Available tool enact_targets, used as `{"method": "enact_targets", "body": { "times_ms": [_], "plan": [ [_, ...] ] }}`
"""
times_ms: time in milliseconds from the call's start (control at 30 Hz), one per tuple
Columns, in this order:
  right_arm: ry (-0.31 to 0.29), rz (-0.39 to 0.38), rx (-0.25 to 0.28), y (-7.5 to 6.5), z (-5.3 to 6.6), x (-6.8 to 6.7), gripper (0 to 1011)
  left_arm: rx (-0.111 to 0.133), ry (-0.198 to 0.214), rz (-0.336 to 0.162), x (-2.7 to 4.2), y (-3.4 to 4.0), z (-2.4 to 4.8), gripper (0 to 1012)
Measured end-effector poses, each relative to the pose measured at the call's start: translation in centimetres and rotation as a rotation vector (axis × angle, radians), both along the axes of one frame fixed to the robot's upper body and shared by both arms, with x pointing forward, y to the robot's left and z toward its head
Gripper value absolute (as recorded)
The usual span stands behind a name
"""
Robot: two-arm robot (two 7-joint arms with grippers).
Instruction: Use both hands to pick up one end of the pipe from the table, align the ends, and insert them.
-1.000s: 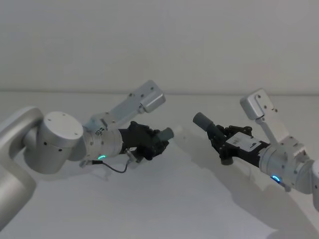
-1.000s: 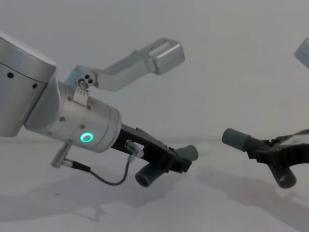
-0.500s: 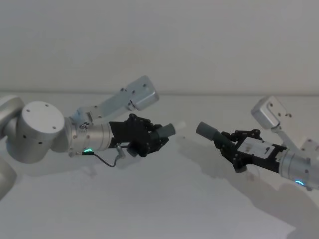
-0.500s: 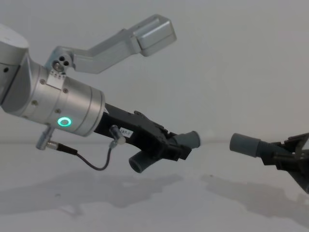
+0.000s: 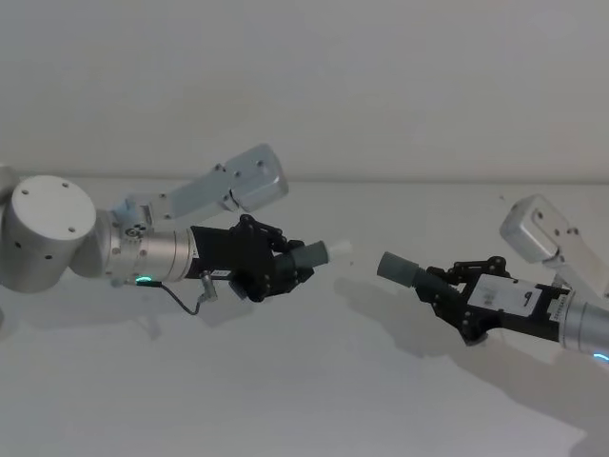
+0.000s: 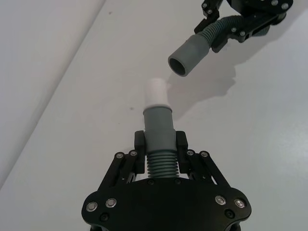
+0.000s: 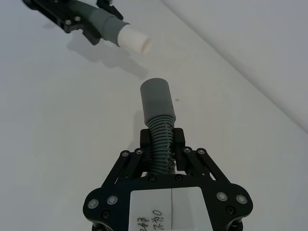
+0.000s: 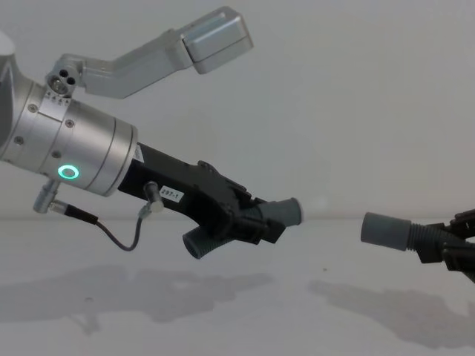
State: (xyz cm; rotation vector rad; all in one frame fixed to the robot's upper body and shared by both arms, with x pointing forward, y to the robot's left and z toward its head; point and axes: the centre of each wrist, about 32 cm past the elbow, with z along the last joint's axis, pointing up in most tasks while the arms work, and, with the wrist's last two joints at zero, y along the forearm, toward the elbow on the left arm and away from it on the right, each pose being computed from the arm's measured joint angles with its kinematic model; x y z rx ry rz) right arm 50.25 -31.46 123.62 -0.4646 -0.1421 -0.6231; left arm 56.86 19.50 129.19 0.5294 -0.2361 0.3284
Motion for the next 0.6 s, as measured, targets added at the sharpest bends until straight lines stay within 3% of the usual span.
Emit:
{"method": "enact_targets", "body": {
  "times_ms": [267, 600],
  "plan": [
    [-0.005, 0.066, 0.004, -0.5, 0.6, 0.0, 264, 0.016, -0.003, -0.059, 0.51, 0.39, 0.27, 365],
    [-0.011, 0.122, 0.008, -0.4, 1.3, -0.1, 264, 0.036, -0.008, -0.128, 1.06, 0.18, 0.62, 365]
  ]
}}
